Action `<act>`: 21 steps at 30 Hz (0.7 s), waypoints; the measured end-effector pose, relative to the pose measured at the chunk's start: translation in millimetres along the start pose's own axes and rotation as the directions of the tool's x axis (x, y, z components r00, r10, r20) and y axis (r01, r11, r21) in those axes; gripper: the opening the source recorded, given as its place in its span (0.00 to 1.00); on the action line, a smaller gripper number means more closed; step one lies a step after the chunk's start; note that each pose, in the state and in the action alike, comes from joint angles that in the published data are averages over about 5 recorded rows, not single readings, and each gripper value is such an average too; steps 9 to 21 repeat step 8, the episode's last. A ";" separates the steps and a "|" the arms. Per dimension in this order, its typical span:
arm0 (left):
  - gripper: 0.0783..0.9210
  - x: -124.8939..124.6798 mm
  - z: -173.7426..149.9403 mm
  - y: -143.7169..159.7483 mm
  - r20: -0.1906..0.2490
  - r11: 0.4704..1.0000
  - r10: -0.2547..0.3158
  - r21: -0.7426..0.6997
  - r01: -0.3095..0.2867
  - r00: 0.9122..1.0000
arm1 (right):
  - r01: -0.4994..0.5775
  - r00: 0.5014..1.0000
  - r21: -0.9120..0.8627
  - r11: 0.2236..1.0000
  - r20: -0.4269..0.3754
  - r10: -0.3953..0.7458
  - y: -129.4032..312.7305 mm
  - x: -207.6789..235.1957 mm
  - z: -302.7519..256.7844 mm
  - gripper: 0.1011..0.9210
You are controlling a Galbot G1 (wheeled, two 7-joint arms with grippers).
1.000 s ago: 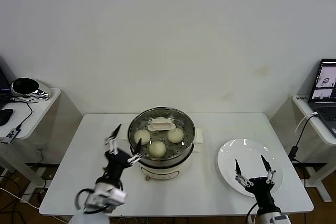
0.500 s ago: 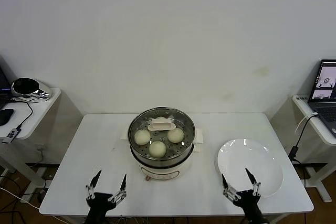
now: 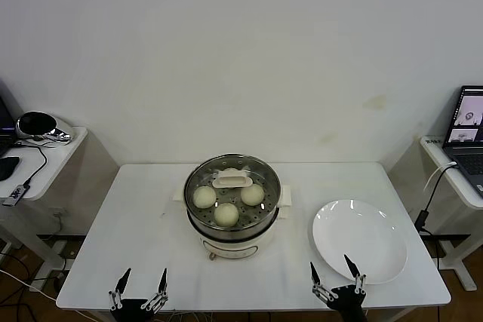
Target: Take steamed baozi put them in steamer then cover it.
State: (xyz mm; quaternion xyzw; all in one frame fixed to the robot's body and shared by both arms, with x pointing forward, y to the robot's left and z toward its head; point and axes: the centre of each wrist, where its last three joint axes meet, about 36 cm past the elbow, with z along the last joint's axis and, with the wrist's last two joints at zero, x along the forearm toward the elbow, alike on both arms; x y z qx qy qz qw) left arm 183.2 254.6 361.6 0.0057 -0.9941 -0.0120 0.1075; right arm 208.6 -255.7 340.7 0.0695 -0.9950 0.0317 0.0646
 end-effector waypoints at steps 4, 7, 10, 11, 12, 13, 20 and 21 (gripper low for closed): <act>0.88 2.9 4.2 0.1 -0.010 1.000 -0.006 0.008 0.006 1.000 | -0.001 1.000 -0.007 1.000 -0.004 0.001 2.5 1.3 0.7 0.88; 0.88 3.8 6.8 1.3 -0.016 1.000 -0.009 0.007 0.009 1.000 | -0.002 1.000 -0.010 1.000 -0.008 0.002 3.5 1.9 1.7 0.88; 0.88 3.9 7.3 1.6 -0.017 1.000 -0.010 0.007 0.010 1.000 | -0.002 1.000 -0.010 1.000 -0.009 0.002 3.6 2.1 2.0 0.88; 0.88 3.9 7.3 1.6 -0.017 1.000 -0.010 0.007 0.010 1.000 | -0.002 1.000 -0.010 1.000 -0.009 0.002 3.6 2.1 2.0 0.88; 0.88 3.9 7.3 1.6 -0.017 1.000 -0.010 0.007 0.010 1.000 | -0.002 1.000 -0.010 1.000 -0.009 0.002 3.6 2.1 2.0 0.88; 0.88 3.9 7.3 1.6 -0.017 1.000 -0.010 0.007 0.010 1.000 | -0.002 1.000 -0.010 1.000 -0.009 0.002 3.6 2.1 2.0 0.88; 0.88 3.9 7.3 1.6 -0.017 1.000 -0.010 0.007 0.010 1.000 | -0.002 1.000 -0.010 1.000 -0.009 0.002 3.6 2.1 2.0 0.88; 0.88 3.9 7.3 1.6 -0.017 1.000 -0.010 0.007 0.010 1.000 | -0.002 1.000 -0.010 1.000 -0.009 0.002 3.6 2.1 2.0 0.88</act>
